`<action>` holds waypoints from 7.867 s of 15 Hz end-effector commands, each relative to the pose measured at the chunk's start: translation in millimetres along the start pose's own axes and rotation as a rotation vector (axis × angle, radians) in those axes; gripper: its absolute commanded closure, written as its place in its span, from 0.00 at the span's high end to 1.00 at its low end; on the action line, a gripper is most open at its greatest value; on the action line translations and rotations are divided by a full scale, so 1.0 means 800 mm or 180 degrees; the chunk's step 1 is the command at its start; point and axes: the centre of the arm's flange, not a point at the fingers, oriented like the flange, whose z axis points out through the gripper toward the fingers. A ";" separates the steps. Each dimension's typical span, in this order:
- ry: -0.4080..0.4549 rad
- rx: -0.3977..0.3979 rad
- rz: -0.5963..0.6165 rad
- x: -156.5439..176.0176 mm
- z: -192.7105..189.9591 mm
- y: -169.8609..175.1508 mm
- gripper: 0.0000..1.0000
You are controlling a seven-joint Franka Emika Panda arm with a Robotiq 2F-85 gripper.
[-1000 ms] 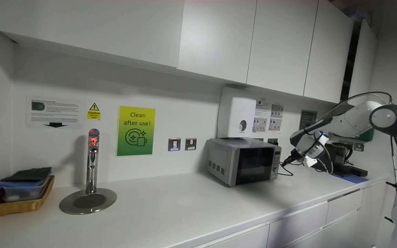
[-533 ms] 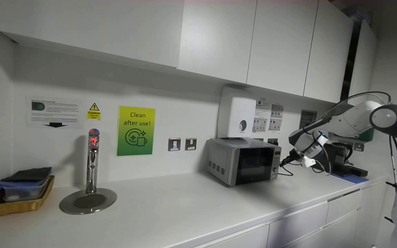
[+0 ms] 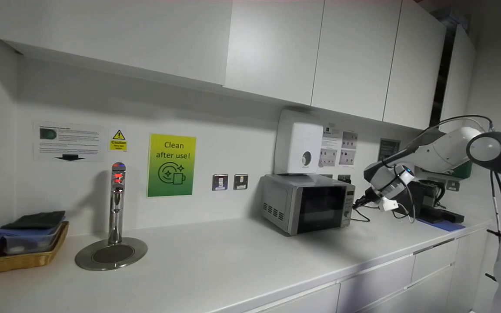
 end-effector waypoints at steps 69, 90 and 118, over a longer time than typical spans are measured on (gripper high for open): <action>0.0112 -0.0117 -0.0140 -0.006 0.018 0.010 0.00; 0.0141 -0.0152 -0.0249 -0.003 0.026 0.006 0.00; 0.0145 -0.0205 -0.0065 0.019 0.055 0.003 0.00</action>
